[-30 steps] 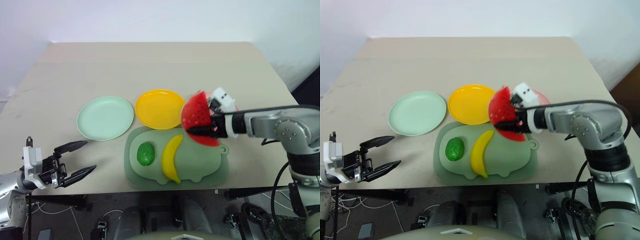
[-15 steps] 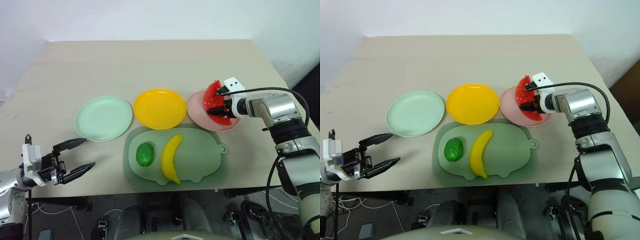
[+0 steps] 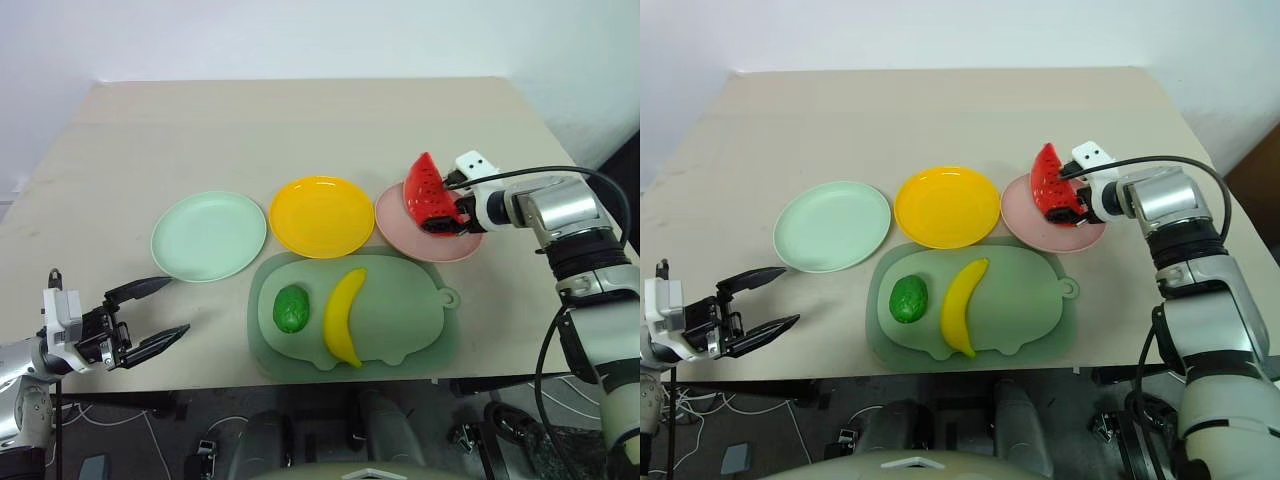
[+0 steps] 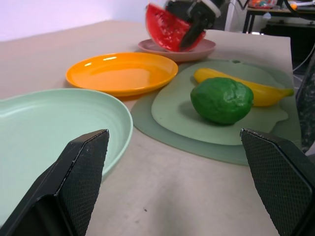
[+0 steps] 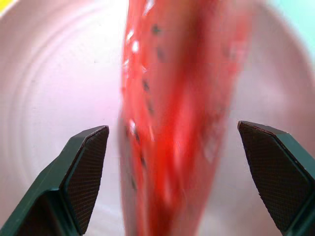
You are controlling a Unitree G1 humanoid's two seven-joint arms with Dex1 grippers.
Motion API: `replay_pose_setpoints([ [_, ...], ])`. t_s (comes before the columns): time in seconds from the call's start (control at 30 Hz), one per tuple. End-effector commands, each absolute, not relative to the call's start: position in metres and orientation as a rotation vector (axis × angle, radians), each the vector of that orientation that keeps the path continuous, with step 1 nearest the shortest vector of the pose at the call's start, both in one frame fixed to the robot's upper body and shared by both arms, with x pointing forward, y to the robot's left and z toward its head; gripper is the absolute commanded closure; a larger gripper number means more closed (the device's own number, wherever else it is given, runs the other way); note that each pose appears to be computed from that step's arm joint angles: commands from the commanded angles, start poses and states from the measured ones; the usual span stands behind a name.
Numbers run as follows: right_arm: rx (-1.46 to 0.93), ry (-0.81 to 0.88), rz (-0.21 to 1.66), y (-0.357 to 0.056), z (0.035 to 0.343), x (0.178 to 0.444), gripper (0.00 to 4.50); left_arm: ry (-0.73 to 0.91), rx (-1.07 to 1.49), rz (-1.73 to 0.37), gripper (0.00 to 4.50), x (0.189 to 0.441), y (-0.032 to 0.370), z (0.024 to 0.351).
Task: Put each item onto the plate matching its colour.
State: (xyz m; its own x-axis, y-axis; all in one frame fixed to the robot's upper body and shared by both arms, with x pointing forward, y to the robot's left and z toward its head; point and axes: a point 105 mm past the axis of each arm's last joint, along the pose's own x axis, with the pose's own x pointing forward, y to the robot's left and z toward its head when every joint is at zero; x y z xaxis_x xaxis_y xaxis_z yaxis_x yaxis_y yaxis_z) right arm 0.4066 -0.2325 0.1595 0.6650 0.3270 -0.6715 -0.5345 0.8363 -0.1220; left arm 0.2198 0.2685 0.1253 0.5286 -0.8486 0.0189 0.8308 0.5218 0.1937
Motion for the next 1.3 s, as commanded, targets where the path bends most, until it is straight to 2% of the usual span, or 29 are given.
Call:
replay_pose_setpoints([
  [0.03, -0.375, 0.611, 0.495, -0.235, 0.191, 0.410, 0.06, -0.135, 0.191, -0.994, 0.00, 0.220, 0.272, 0.130],
  [0.2, -0.372, 0.554, 0.546, -0.232, 0.216, 0.407, 0.06, -0.163, 0.172, -0.974, 0.00, 0.220, 0.272, 0.132],
  [0.4, -0.378, 0.402, 0.712, -0.215, 0.262, 0.391, 0.06, -0.160, 0.175, -0.970, 0.00, 0.218, 0.272, 0.131],
  [0.5, -0.420, 0.281, 0.811, -0.203, 0.284, 0.382, 0.06, -0.159, 0.179, -0.964, 0.00, 0.216, 0.274, 0.131],
  [0.6, -0.412, 0.088, 0.927, -0.178, 0.310, 0.374, 0.06, -0.164, 0.175, -0.955, 0.00, 0.216, 0.275, 0.131],
  [0.67, -0.402, 0.012, 1.004, -0.161, 0.314, 0.368, 0.06, -0.165, 0.174, -0.953, 0.00, 0.215, 0.276, 0.131],
  [0.73, -0.417, -0.052, 1.084, -0.146, 0.312, 0.360, 0.06, -0.167, 0.173, -0.952, 0.00, 0.215, 0.276, 0.131],
  [0.9, -0.391, -0.058, 1.295, -0.104, 0.284, 0.342, 0.06, -0.167, 0.174, -0.955, 0.00, 0.216, 0.275, 0.132],
  [1.03, -0.541, -0.028, 1.422, -0.089, 0.250, 0.334, 0.06, -0.164, 0.172, -0.962, 0.00, 0.215, 0.274, 0.133],
  [1.3, -0.706, 0.204, 1.739, -0.086, 0.183, 0.314, 0.06, -0.163, 0.182, -0.983, 0.00, 0.212, 0.275, 0.134],
])
